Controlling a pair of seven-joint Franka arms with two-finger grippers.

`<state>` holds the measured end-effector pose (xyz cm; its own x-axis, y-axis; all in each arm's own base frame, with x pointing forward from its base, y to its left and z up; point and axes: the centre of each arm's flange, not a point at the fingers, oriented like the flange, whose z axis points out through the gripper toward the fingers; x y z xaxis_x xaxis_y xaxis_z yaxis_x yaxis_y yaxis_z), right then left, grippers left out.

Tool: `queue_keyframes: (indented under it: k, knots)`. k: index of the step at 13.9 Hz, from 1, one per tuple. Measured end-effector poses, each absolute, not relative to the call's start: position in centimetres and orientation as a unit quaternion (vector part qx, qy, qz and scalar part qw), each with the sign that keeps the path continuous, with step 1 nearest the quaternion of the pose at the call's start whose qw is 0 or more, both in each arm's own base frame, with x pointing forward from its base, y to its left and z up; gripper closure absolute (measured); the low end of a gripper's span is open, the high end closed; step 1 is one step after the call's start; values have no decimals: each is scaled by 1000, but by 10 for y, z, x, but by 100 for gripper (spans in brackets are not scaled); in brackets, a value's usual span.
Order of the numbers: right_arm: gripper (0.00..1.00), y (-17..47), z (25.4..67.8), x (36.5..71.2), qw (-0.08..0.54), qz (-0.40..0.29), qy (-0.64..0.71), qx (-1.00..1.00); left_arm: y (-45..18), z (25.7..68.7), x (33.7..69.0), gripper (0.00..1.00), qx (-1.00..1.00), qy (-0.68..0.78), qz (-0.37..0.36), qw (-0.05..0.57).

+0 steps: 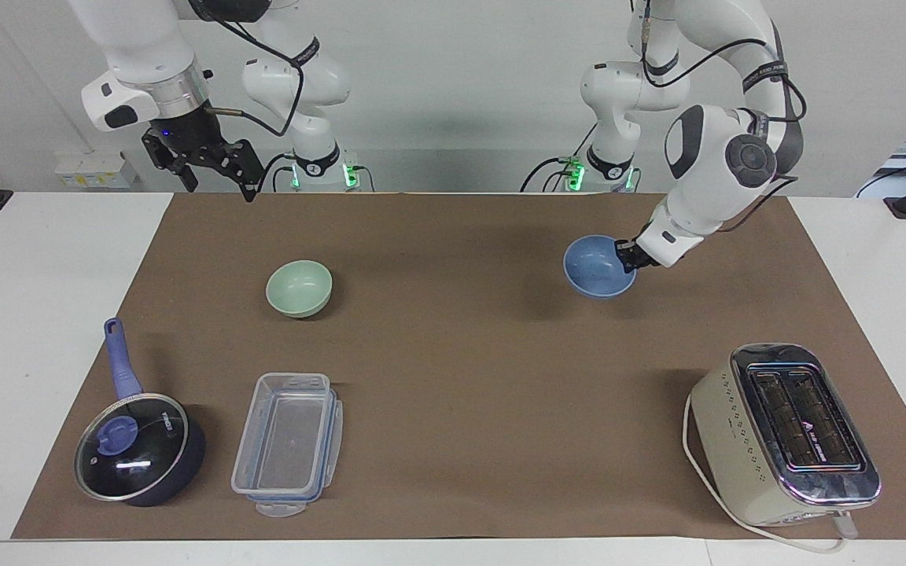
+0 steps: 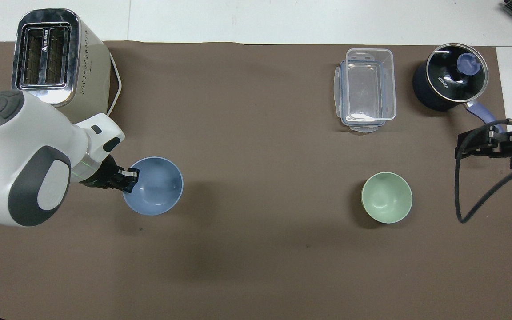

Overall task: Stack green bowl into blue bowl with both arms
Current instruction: 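Slide the blue bowl with the left gripper toward the table centre, then release the blue bowl and withdraw the left gripper to rest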

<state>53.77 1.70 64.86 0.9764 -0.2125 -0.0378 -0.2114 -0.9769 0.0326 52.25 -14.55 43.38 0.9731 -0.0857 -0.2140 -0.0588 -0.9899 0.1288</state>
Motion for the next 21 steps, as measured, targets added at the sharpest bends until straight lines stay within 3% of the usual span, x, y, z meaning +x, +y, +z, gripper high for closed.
queue_keyframes:
  k: [8, 14, 15, 18, 21]
  knots:
    - [0, 7, 648, 538, 14, -21, -116, 993, -278, 386, 454, 95, 993, -23, -92, 73]
    - [0, 5, 648, 538, 14, -21, -117, 993, -312, 329, 409, 94, 993, 7, -75, 94]
    - [0, 5, 648, 538, 14, -21, -118, 993, -314, 324, 406, 88, 993, 9, -75, 96]
    - [0, 5, 648, 538, 14, -21, -118, 993, -314, 330, 411, 54, 992, 13, -70, 101]
    - [0, 5, 648, 538, 14, -21, -118, 993, -303, 362, 431, 18, 991, 25, -66, 111]
